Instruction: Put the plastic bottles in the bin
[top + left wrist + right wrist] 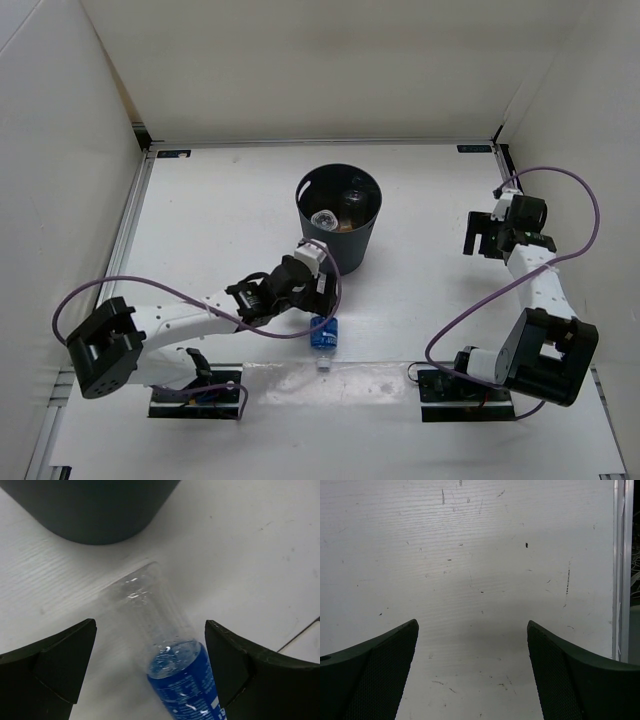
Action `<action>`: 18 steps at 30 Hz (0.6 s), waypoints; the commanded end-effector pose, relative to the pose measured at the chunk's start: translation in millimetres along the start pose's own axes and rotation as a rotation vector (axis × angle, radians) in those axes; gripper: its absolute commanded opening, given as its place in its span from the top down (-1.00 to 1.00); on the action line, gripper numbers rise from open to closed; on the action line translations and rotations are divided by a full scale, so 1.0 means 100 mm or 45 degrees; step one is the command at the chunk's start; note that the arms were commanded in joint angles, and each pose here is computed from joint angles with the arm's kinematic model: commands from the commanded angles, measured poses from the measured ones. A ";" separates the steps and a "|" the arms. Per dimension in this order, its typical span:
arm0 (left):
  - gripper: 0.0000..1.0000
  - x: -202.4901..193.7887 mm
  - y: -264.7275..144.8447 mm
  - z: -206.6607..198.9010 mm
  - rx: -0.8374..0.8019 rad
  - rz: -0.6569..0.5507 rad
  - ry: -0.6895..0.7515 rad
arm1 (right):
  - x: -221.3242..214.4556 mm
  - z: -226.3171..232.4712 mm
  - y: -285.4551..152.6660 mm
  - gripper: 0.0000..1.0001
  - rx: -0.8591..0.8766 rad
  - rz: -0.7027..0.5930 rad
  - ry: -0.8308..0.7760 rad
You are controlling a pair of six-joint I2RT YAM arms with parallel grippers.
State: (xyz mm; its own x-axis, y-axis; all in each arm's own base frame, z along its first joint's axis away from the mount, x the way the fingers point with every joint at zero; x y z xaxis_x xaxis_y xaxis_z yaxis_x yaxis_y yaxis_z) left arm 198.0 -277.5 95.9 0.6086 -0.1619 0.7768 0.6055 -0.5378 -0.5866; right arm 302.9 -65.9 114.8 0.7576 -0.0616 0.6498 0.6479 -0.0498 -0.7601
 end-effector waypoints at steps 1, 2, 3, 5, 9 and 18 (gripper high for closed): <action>-1.00 0.07 0.02 -0.27 -0.154 -0.023 -0.060 | 0.07 -0.01 -0.02 -0.81 -0.010 -0.030 -0.050; -1.00 0.09 0.03 -0.33 -0.186 -0.013 -0.057 | 0.07 -0.01 -0.02 -0.81 -0.009 -0.031 -0.049; -1.00 -0.02 0.09 -0.33 -0.181 0.038 -0.048 | 0.07 -0.01 -0.02 -0.81 -0.011 -0.030 -0.051; -1.00 -0.03 0.11 -0.43 -0.223 0.111 -0.049 | 0.06 0.00 -0.02 -0.81 -0.007 -0.029 -0.057; -1.00 -0.23 0.23 -0.42 -0.191 0.272 -0.016 | 0.06 0.04 -0.02 -0.81 -0.001 -0.028 -0.079; -0.96 -0.46 0.23 -0.36 -0.148 0.422 -0.009 | 0.02 0.08 0.00 -0.81 0.002 -0.005 -0.107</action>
State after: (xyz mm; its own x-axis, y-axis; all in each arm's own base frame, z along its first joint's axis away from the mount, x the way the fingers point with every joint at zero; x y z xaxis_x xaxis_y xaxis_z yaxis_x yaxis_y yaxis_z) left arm 169.5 -309.0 48.0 0.7578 -0.3269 0.5647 0.3411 -0.5393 -0.7699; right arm 303.5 -57.9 113.9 0.7653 -0.0047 0.6436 0.6430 -0.0384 -0.7649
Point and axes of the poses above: each gripper's point midway between its finger pads, its own y axis out along the fingers, its own z axis along the line the jaws close on, x = y × z, the point moved 1 cm from there along -y, back along the fingers
